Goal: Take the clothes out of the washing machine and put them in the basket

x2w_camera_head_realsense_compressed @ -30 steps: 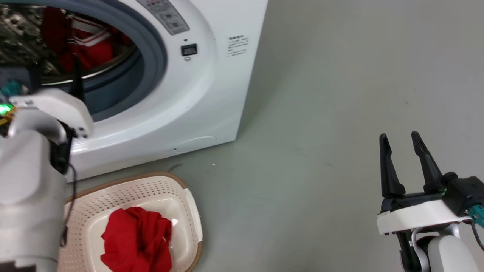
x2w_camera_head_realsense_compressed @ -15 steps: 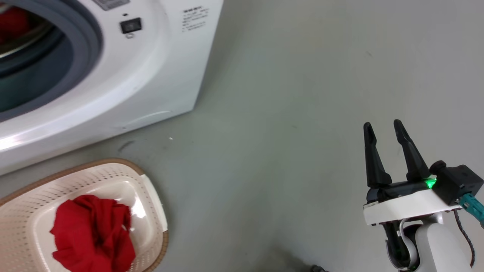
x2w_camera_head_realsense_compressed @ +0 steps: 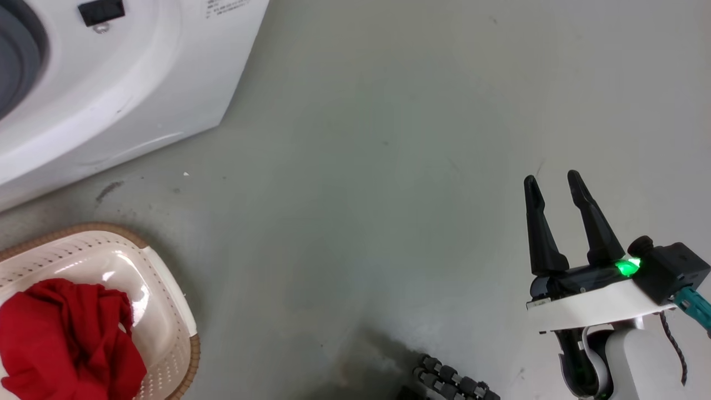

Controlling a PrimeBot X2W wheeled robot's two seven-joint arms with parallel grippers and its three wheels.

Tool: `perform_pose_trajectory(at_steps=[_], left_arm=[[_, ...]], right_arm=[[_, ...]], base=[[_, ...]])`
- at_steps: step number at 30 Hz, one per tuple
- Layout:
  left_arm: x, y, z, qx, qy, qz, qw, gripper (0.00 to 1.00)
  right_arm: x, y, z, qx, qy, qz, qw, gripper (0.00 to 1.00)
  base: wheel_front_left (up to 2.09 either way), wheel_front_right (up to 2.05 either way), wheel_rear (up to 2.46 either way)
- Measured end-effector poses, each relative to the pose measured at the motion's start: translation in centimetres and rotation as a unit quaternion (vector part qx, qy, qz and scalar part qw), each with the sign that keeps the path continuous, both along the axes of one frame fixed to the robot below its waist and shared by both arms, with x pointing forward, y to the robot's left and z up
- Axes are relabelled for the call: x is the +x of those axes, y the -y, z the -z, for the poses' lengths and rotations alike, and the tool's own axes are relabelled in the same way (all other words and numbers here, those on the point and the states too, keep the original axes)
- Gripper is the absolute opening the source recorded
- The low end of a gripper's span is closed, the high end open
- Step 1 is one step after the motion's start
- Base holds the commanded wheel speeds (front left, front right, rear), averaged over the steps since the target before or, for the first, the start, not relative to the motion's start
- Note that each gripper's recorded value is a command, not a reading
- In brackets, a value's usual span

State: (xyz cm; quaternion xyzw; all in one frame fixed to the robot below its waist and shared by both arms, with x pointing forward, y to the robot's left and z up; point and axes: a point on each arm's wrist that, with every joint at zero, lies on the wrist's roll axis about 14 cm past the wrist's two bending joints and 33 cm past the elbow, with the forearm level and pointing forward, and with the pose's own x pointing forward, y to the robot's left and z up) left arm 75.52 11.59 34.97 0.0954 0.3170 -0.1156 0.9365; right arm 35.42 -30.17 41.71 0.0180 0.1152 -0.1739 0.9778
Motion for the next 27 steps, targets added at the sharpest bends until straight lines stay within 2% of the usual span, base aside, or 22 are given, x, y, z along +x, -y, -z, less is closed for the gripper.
perform_pose_trajectory(at_steps=[10, 15, 16, 17, 20, 27], left_arm=[[-1.5, 0.2, 5.2, 0.021, -0.103, 0.007, 0.994, 1.0], [-1.8, -0.4, 6.1, 0.027, -0.132, 0.0, 0.991, 1.0], [-1.7, -0.5, 6.2, 0.029, -0.132, -0.002, 0.991, 0.3], [-1.7, -0.5, 6.3, 0.028, -0.132, -0.002, 0.991, 0.0], [-1.4, -0.4, 6.1, 0.025, -0.123, -0.007, 0.992, 0.0], [0.3, -0.8, 4.2, 0.018, -0.053, -0.023, 0.998, 0.0]], right_arm=[[-0.8, 0.0, 1.8, 0.005, -0.031, 0.009, 0.999, 1.0], [-0.7, -0.1, 2.3, 0.006, -0.037, 0.01, 0.999, 1.0], [-0.7, 0.0, 2.3, 0.007, -0.038, 0.01, 0.999, 1.0], [-0.7, -0.1, 2.4, 0.008, -0.038, 0.011, 0.999, 1.0], [-0.7, -0.1, 2.5, 0.009, -0.04, 0.011, 0.999, 1.0], [-0.6, -0.1, 2.3, 0.011, -0.036, 0.01, 0.999, 1.0]], base=[[0.0, 0.0, 0.0], [0.0, 0.0, 0.0], [0.0, 0.0, 0.0], [0.0, 0.0, 0.0], [0.0, 0.0, 0.0], [0.0, 0.0, 0.0]])
